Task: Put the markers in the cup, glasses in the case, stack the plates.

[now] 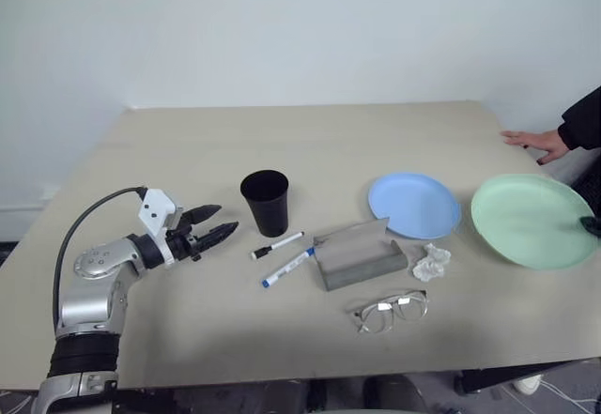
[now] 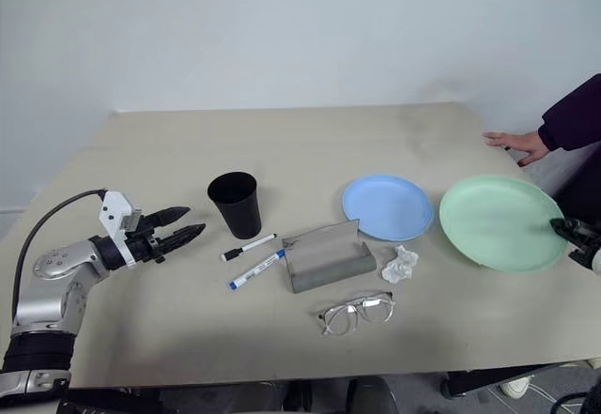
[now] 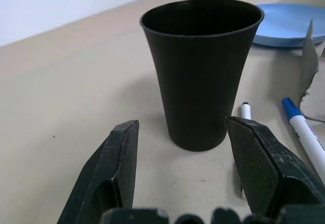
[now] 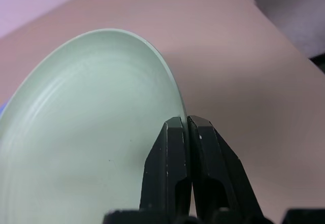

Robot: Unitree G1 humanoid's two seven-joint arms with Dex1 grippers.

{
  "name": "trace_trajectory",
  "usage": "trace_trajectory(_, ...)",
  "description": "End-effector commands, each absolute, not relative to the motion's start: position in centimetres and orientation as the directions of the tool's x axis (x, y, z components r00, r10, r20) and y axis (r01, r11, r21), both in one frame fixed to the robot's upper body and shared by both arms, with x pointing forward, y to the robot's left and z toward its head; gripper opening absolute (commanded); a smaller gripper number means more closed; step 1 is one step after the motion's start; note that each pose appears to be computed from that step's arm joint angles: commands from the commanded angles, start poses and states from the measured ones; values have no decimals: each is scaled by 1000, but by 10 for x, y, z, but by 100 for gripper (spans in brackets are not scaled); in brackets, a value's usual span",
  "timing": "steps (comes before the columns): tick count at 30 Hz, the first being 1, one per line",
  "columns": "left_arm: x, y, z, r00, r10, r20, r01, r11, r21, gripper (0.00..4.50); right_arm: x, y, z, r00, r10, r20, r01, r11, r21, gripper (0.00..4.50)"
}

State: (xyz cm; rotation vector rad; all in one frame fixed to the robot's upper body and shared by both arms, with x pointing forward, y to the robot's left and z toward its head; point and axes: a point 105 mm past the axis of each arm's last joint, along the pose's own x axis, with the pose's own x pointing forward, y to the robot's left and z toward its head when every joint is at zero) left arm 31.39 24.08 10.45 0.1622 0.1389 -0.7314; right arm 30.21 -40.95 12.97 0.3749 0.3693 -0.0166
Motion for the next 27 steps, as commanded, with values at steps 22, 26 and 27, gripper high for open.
trace_trajectory(22, 309, 245, 128, 774, -624, -108, 633, 757, 162, 283, 390, -275, 117, 904, 161, -397, -61, 966, 253, 3)
trace_trajectory(26, 307, 243, 130, 767, -634, -98, 640, 750, 164, 283, 389, -268, 109, 893, 176, -414, -76, 966, 247, 3)
trace_trajectory(27, 306, 240, 132, 758, -647, -87, 651, 742, 161, 283, 389, -265, 107, 890, 182, -419, -80, 965, 248, 3)
